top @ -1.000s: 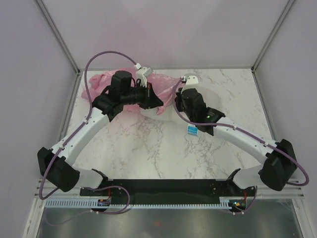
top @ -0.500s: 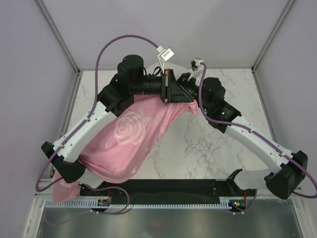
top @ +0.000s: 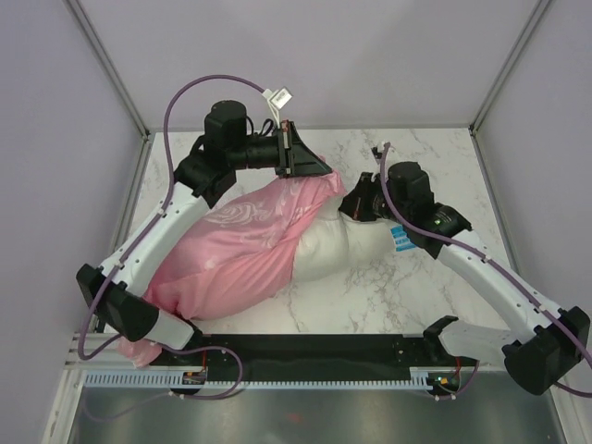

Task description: Put the pillow into the pillowcase

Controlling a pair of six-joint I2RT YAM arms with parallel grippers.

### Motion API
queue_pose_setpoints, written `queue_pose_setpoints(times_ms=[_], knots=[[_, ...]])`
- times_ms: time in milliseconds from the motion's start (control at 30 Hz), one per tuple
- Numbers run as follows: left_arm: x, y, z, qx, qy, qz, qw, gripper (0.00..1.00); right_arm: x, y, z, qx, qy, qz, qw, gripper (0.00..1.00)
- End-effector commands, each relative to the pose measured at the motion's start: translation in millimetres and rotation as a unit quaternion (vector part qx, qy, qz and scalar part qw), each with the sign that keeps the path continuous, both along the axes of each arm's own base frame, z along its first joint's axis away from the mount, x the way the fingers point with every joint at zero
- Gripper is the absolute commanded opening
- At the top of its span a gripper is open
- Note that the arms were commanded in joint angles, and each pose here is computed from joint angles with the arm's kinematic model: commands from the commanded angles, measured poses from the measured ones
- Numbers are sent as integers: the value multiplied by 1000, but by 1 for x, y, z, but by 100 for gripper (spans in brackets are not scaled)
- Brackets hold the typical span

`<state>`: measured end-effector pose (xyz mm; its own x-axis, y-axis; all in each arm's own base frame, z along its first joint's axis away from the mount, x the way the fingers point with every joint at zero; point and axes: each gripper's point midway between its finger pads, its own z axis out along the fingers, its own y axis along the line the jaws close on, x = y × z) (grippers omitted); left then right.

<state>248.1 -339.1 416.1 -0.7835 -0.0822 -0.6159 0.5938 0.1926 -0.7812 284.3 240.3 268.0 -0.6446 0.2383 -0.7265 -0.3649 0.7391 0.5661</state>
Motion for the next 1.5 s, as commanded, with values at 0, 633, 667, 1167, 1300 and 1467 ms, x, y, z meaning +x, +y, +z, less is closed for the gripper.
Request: queue_pose_setpoints(times_ms=[0,633,667,1167,1300,1467], knots=[[38,1,-14,-8,4,14,1000,2,-20,12,-4,14,30,73,997,3],[98,-5,-82,51,28,45,997,2,-33,-25,68,-21,-167,93,981,79],[99,-6,-84,52,29,48,997,2,-36,-23,76,-7,-175,95,980,77],[74,-1,-42,27,-3,52,998,2,-44,79,17,55,-108,245,962,16],[51,4,-7,-1,-34,52,998,2,-12,88,-38,57,-92,197,974,0],[14,5,37,-84,-77,38,993,2,7,99,-29,182,-124,147,964,0]])
